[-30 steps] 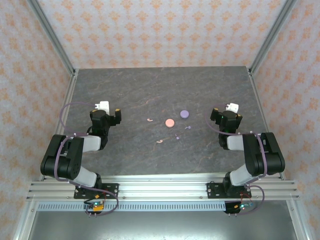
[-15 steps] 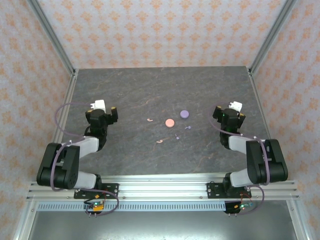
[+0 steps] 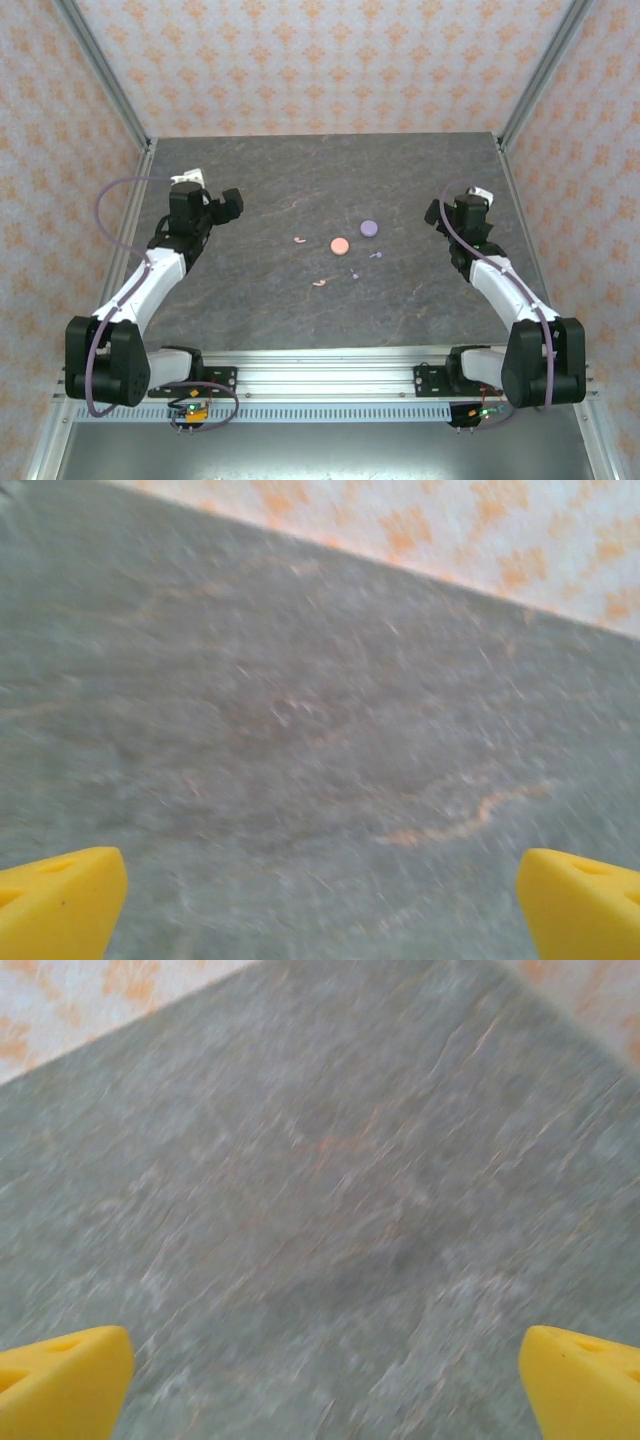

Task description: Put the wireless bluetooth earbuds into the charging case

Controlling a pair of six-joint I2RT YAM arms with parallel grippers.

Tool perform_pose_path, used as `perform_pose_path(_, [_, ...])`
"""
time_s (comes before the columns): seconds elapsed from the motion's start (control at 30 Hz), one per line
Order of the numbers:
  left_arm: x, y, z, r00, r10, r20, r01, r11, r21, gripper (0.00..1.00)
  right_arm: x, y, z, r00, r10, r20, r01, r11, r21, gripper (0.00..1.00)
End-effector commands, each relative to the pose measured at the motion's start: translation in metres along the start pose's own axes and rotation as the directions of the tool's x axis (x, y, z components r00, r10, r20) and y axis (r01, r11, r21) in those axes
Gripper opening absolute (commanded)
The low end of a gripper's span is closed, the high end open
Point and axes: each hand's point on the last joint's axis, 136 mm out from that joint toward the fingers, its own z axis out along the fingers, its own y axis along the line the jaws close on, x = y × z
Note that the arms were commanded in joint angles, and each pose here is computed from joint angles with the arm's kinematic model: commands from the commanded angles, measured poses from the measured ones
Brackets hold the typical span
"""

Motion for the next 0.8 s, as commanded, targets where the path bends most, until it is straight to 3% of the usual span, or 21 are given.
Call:
perform_pose_path(0.0, [0.049,-0.029,-0.003,0.963,0.002,-0.268,0.02,0.997,0.081,1.0,0.033,0.022,-0.012,0.978,0.051,-0.205,-0.077,0.989,-0.123,0.99])
perform_pose_path(0.1, [0.057,-0.054,-0.006,0.941,0.088,-0.325,-0.052,0.992,0.119,0.97,0.048,0.037,-0.02,0.96,0.048,-0.276,-0.104,0.976,-0.191,1.0])
perform_pose_path(0.37, [0.085,-0.108,0.004,0.879,0.196,-0.434,-0.102,0.968,0.23,0.72,0.091,0.081,-0.032,0.906,-0.061,-0.419,-0.084,0.944,-0.32,0.96])
perform_pose_path(0.5, [0.1,-0.136,0.012,0.839,0.244,-0.487,-0.112,0.952,0.284,0.56,0.105,0.105,-0.034,0.878,-0.119,-0.463,-0.059,0.934,-0.352,0.86])
perform_pose_path(0.77, [0.129,-0.175,0.034,0.785,0.289,-0.547,-0.133,0.942,0.307,0.45,0.132,0.158,-0.032,0.814,-0.221,-0.536,-0.028,0.909,-0.416,0.52])
